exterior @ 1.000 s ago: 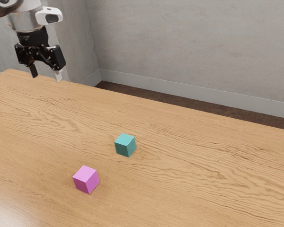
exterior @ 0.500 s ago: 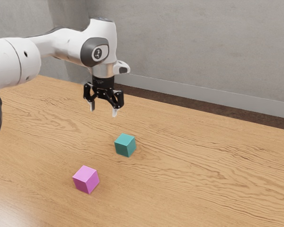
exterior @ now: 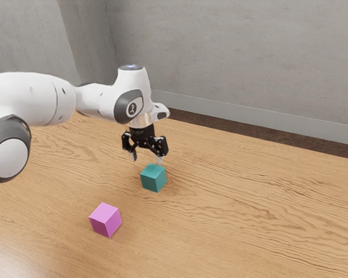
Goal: Pick up the blue block with one arm, and put the blue block on the pink block with one arm
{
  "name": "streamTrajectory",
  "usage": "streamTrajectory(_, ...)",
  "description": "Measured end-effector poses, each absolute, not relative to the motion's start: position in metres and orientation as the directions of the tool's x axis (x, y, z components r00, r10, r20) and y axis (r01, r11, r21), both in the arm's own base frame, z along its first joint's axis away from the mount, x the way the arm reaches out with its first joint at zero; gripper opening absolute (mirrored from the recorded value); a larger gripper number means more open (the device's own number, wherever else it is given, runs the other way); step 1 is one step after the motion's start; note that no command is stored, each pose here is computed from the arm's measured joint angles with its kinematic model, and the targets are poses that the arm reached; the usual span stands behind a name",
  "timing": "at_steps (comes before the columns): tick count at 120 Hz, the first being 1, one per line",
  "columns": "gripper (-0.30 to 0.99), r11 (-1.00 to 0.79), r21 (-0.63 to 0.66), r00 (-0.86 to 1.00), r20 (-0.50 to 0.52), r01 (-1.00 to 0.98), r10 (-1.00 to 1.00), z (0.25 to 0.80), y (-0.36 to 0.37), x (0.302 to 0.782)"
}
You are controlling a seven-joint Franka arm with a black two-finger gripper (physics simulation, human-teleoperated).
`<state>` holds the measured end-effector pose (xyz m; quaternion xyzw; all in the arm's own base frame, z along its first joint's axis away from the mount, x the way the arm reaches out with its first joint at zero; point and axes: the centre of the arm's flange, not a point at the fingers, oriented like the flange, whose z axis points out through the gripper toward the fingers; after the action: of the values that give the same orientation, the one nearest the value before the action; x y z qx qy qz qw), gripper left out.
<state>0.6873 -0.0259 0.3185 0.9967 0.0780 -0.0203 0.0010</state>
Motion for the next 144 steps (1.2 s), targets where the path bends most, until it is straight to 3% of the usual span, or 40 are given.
streamTrajectory(83, 0.69, -0.986, 0.053, 0.988, 0.009, 0.156, 0.157, 0.285, -0.034, 0.674)
streamTrajectory(144, 0.69, -0.999, 0.043, 1.0, 0.017, 0.012, 0.013, 0.251, -0.035, 0.683)
